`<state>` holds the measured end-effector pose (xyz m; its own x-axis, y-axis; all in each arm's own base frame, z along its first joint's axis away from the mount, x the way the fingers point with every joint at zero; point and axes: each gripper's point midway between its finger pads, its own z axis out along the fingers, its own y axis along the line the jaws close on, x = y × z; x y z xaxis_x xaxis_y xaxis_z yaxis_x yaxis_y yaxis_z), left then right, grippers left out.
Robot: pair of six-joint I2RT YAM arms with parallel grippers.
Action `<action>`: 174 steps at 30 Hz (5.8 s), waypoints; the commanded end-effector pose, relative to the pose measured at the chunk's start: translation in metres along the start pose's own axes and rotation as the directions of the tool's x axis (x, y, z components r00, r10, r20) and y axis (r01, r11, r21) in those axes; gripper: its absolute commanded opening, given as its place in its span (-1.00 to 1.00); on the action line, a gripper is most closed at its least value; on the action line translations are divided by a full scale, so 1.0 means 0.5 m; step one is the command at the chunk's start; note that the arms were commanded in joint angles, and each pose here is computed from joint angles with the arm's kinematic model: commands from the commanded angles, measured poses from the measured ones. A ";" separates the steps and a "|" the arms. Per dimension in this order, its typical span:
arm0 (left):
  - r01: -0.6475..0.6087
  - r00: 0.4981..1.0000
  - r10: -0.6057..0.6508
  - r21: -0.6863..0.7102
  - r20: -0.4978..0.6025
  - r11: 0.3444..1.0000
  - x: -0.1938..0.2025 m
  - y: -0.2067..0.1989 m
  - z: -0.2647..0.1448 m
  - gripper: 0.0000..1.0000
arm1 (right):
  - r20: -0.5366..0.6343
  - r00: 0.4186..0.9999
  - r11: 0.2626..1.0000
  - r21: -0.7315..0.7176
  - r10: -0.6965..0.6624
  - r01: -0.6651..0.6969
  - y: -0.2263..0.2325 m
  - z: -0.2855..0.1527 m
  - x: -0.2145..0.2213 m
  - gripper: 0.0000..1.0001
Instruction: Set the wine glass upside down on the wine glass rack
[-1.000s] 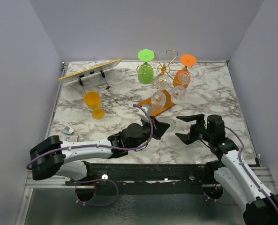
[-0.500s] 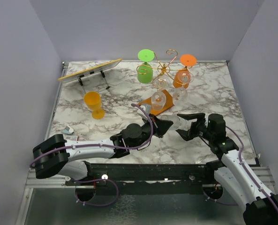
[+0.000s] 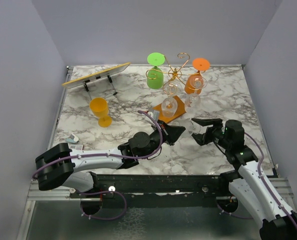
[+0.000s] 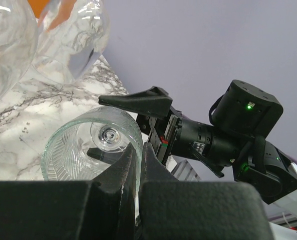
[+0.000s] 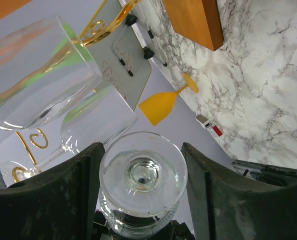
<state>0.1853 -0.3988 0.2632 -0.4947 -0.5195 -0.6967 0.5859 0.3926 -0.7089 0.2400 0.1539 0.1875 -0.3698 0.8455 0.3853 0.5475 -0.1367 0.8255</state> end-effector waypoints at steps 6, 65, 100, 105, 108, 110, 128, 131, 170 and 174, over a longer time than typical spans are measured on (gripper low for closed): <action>0.048 0.995 -0.053 0.056 0.083 0.997 -0.047 -0.035 -0.008 -1.00 | 0.071 0.997 0.999 -0.044 -0.011 0.015 0.030 -0.011 -0.014 0.15; -0.360 0.884 0.430 0.321 -0.182 0.876 -0.006 -0.120 -0.025 0.98 | 0.245 -0.113 -0.148 -0.129 -0.963 0.981 0.281 -0.230 0.132 -0.83; -0.228 0.878 0.358 0.381 -0.317 0.896 0.057 -0.162 0.037 0.47 | 0.199 -0.146 -0.209 -0.349 -0.969 0.913 0.245 -0.230 0.198 -0.87; -0.267 0.879 0.378 0.355 -0.291 0.896 0.045 -0.148 0.033 0.70 | 0.177 -0.143 -0.197 -0.340 -0.974 0.920 0.238 -0.223 0.191 -0.89; -0.277 0.877 0.388 0.359 -0.285 0.891 0.043 -0.148 0.031 0.66 | 0.175 -0.141 -0.195 -0.343 -0.974 0.919 0.238 -0.222 0.192 -0.89; -0.275 0.873 0.393 0.373 -0.289 0.886 0.046 -0.151 0.030 0.46 | 0.175 -0.139 -0.194 -0.349 -0.975 0.917 0.239 -0.221 0.194 -0.89; -0.376 0.821 0.515 0.446 -0.246 0.812 0.051 -0.144 0.011 -0.99 | 0.117 -0.042 -0.077 -0.318 -0.992 0.945 0.236 -0.189 0.175 0.15; -0.389 0.816 0.528 0.454 -0.233 0.801 0.048 -0.144 0.005 -1.00 | 0.119 -0.023 -0.058 -0.307 -0.993 0.950 0.239 -0.185 0.171 0.39; -0.572 0.788 0.608 -0.251 0.097 0.781 -0.367 0.127 -0.076 -1.00 | 0.381 0.072 0.049 -0.070 -0.922 0.996 0.336 -0.208 0.097 0.72; -0.599 0.770 0.630 -0.224 0.100 0.769 -0.378 0.139 -0.057 -1.00 | 0.372 0.067 0.046 -0.063 -0.926 0.997 0.334 -0.202 0.094 0.72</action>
<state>0.2926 -0.2467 0.2933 -0.0750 -0.1586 -0.9845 0.5431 0.8215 -0.1737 0.2318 0.1219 0.3881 -0.2606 0.3739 -0.8901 -0.4129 0.7902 0.4529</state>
